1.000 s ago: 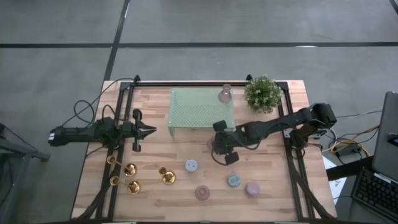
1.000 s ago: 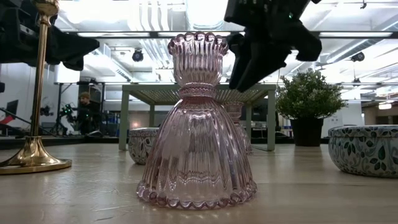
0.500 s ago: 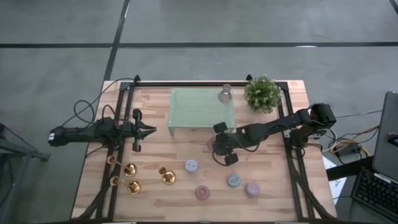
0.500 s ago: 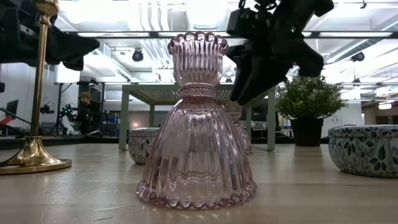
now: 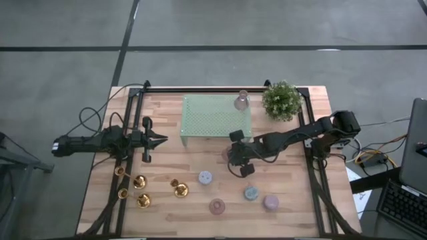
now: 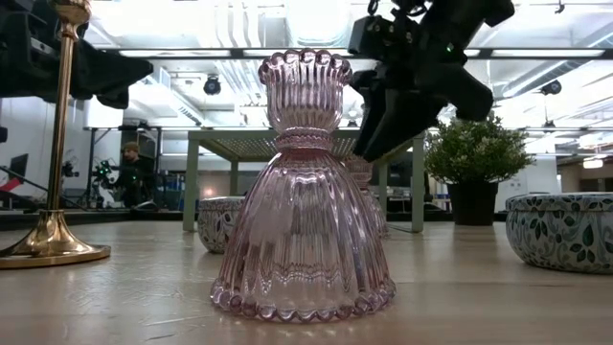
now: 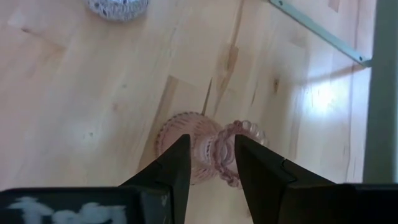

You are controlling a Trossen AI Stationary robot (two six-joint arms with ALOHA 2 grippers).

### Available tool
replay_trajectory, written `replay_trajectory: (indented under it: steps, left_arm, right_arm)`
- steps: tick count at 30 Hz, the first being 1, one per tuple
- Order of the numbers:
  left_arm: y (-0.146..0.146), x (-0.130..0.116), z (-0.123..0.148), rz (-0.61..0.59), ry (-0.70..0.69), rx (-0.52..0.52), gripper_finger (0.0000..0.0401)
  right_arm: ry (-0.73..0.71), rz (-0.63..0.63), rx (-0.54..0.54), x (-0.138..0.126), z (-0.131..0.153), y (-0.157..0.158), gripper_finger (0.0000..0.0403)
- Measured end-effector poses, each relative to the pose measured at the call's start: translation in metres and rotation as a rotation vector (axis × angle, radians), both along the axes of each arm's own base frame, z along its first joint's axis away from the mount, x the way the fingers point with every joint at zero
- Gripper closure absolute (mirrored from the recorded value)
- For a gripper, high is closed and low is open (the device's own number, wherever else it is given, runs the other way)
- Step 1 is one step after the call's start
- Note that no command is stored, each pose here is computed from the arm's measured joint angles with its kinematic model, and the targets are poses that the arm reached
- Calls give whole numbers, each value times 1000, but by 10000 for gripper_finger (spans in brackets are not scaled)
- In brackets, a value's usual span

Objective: Pick & Place candle stick holders
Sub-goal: Put the top pink candle holder on the shelf aligned with the other pink candle holder

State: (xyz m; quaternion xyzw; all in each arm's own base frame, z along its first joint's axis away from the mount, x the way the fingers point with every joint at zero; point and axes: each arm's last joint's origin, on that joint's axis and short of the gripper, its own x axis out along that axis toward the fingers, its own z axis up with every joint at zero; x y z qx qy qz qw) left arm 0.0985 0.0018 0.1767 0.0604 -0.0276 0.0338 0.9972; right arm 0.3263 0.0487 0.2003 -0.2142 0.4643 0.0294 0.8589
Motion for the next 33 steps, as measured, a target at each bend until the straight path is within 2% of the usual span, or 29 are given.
replay_trajectory:
  steps: [7,14,20,28,33]
  left_arm:
    - [0,0,0,0,0,0,364]
    - [0,0,0,0,0,0,364]
    - [0,0,0,0,0,0,364]
    - [0,0,0,0,0,0,364]
    - [0,0,0,0,0,0,364]
  right_arm:
    - [16,-9,4,-4,-8,-1,282]
    - [30,-16,19,-7,-13,0,296]
    - [20,-19,24,-5,-8,1,321]
    - [32,-23,13,-5,-6,0,381]
    - [36,-38,21,-6,-4,2,384]
